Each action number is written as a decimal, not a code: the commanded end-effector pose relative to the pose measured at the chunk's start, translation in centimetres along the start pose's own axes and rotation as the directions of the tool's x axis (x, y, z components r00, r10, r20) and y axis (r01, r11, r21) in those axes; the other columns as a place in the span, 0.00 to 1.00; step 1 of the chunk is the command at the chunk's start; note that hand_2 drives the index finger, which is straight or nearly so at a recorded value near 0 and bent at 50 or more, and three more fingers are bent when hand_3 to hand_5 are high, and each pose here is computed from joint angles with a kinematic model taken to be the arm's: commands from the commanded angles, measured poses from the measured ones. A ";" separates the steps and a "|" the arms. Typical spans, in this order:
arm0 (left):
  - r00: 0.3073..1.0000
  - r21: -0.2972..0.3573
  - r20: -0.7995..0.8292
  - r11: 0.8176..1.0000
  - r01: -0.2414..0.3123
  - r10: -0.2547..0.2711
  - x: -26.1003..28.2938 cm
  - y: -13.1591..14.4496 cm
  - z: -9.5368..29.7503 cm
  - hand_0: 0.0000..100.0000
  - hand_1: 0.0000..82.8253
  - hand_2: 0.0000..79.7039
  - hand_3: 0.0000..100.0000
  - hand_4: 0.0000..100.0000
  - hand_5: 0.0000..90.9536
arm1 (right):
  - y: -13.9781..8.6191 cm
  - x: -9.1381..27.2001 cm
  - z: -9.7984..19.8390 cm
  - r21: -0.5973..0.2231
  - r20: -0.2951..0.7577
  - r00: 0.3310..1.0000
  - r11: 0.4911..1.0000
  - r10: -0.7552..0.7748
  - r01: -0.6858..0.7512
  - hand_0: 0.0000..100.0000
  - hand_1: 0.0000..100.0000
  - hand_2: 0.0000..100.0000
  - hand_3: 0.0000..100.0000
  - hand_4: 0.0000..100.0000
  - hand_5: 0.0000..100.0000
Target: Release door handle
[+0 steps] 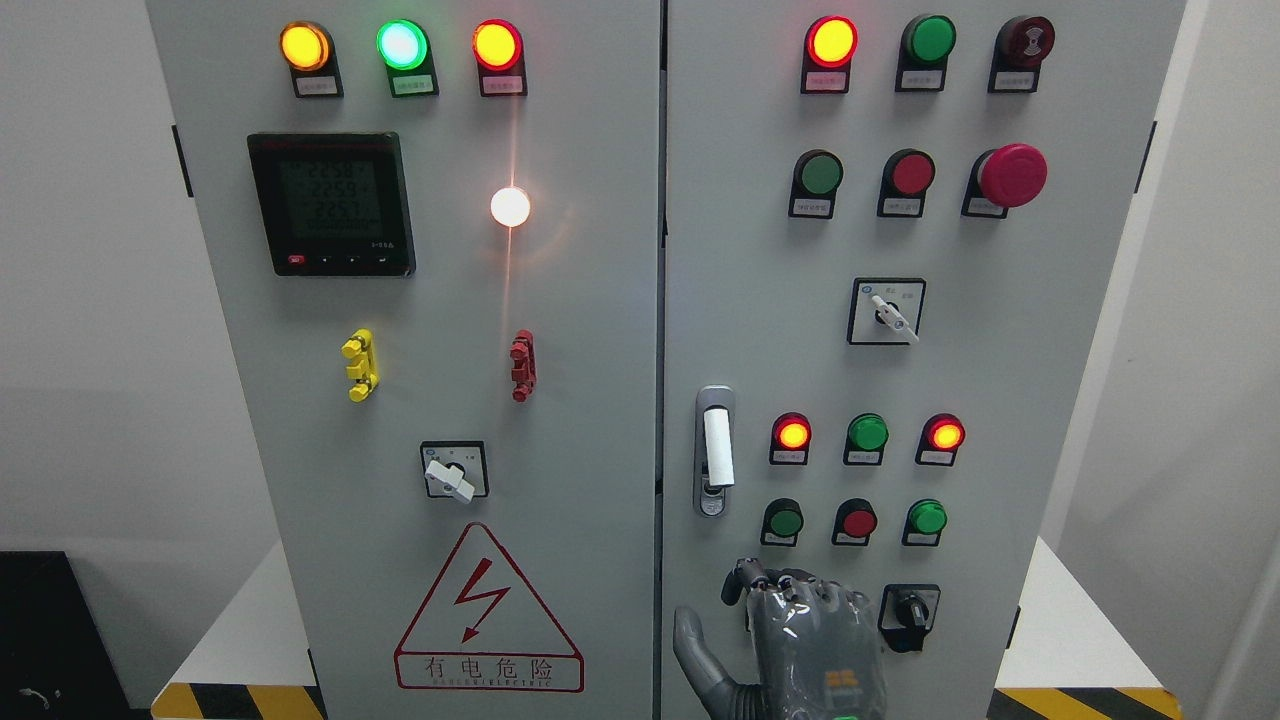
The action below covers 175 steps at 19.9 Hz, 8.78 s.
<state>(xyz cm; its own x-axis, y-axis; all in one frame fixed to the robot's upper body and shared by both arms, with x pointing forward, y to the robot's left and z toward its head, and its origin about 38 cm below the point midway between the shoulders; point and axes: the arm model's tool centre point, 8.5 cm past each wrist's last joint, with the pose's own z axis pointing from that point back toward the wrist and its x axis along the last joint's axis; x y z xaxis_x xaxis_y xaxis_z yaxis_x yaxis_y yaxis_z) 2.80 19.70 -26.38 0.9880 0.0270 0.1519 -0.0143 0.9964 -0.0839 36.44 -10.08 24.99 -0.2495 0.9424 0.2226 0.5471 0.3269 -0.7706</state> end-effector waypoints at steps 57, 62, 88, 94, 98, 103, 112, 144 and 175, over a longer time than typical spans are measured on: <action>1.000 0.000 -0.008 1.000 -0.002 0.002 -0.5 0.0 0.1 0.12 0.67 0.00 0.00 0.00 0.00 | -1.6 -0.9 -8.6 -0.084 -0.001 0.992 0.988 0.129 -0.129 0.29 0.38 0.95 1.00 1.00 1.00; 1.000 0.000 -0.008 1.000 -0.002 0.002 -0.5 0.0 0.1 0.12 0.67 0.00 0.00 0.00 0.00 | -1.6 -0.9 -8.6 -0.084 -0.001 0.992 0.988 0.129 -0.129 0.31 0.38 0.94 1.00 1.00 1.00; 1.000 0.002 -0.009 1.000 -0.002 0.002 -0.6 0.1 0.1 0.12 0.67 0.00 0.00 0.00 0.00 | -1.8 -1.4 -8.7 -0.093 -0.016 0.992 0.987 0.128 -0.129 0.39 0.39 0.94 1.00 1.00 1.00; 1.000 0.002 -0.009 1.000 -0.002 0.002 -0.6 0.1 0.1 0.12 0.67 0.00 0.00 0.00 0.00 | -1.8 -1.5 -8.6 -0.093 -0.018 0.992 0.987 0.128 -0.129 0.42 0.38 0.94 1.00 1.00 1.00; 1.000 0.000 -0.006 1.000 -0.001 0.001 -0.5 0.0 0.1 0.12 0.67 0.00 0.00 0.00 0.00 | -1.8 -1.4 -8.6 -0.093 -0.018 0.992 0.987 0.127 -0.128 0.43 0.38 0.94 1.00 1.00 1.00; 1.000 0.000 -0.009 1.000 -0.001 0.001 -0.6 0.0 0.1 0.12 0.67 0.00 0.00 0.00 0.00 | -2.0 -1.4 -8.6 -0.105 -0.020 0.992 0.986 0.126 -0.128 0.44 0.38 0.94 1.00 1.00 1.00; 1.000 0.000 -0.009 1.000 -0.002 0.002 -0.6 0.0 0.1 0.12 0.67 0.00 0.00 0.00 0.00 | -2.1 -1.7 -8.6 -0.110 -0.029 0.991 0.985 0.128 -0.130 0.45 0.38 0.93 1.00 1.00 1.00; 1.000 0.000 -0.009 1.000 -0.002 0.002 -0.6 0.0 0.1 0.12 0.67 0.00 0.00 0.00 0.00 | -2.4 -1.9 -8.4 -0.128 -0.036 0.992 0.984 0.124 -0.127 0.45 0.38 0.92 1.00 1.00 1.00; 1.000 0.000 -0.008 1.000 -0.001 0.001 -0.5 0.0 0.1 0.12 0.67 0.00 0.00 0.00 0.00 | -2.7 -2.4 -8.5 -0.134 -0.049 0.991 0.982 0.125 -0.131 0.44 0.42 0.92 1.00 1.00 1.00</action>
<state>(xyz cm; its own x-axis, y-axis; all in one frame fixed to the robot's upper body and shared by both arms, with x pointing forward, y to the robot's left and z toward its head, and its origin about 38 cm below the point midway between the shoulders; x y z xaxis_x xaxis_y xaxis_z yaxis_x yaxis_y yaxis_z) 2.80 19.71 -26.38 0.9880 0.0270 0.1519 -0.0143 0.9964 -0.0837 42.37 -12.45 31.51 -0.1425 0.9781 0.1519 0.6761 0.2082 -0.7068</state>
